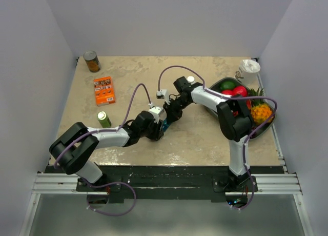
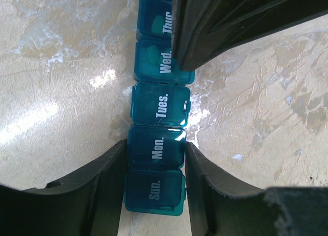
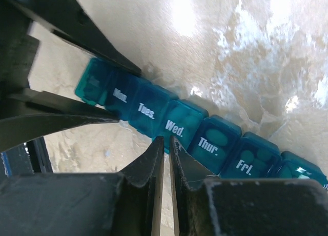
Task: Sort the pills into containers
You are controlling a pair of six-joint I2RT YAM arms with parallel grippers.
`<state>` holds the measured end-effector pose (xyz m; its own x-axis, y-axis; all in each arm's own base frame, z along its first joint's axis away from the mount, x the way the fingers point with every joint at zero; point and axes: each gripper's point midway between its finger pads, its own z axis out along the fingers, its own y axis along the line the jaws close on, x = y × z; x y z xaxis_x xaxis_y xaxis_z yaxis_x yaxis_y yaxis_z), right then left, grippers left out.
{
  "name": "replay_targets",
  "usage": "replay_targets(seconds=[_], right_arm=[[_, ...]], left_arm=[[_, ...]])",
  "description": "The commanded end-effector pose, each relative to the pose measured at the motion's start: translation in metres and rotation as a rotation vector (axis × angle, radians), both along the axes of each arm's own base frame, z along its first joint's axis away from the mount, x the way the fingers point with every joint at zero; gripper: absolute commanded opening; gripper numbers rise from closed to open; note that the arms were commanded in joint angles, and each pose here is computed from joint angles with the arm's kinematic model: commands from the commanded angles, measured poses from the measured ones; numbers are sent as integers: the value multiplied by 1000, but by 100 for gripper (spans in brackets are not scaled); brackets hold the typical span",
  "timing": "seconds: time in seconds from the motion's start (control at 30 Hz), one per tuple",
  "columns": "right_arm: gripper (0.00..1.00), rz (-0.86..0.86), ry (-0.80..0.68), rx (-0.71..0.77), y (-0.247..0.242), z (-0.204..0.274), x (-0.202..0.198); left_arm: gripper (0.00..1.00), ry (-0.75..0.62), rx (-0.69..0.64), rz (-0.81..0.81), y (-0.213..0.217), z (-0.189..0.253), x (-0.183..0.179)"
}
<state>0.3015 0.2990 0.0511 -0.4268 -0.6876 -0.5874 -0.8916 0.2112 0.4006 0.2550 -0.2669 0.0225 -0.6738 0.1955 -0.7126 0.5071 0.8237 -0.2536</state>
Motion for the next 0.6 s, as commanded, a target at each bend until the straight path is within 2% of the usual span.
replay_targets(seconds=[0.0, 0.27, 0.47, 0.57], right_arm=[[13, -46, 39, -110, -11, -32, 0], [12, -83, 37, -178, -19, -48, 6], [12, -28, 48, -135, -16, -38, -2], [13, 15, 57, -67, -9, -21, -8]], left_arm=[[12, 90, 29, -9, 3, -19, -14], [11, 106, 16, -20, -1, -21, -16], [11, 118, 21, -16, 0, -24, -16], [11, 119, 20, -16, 0, -23, -16]])
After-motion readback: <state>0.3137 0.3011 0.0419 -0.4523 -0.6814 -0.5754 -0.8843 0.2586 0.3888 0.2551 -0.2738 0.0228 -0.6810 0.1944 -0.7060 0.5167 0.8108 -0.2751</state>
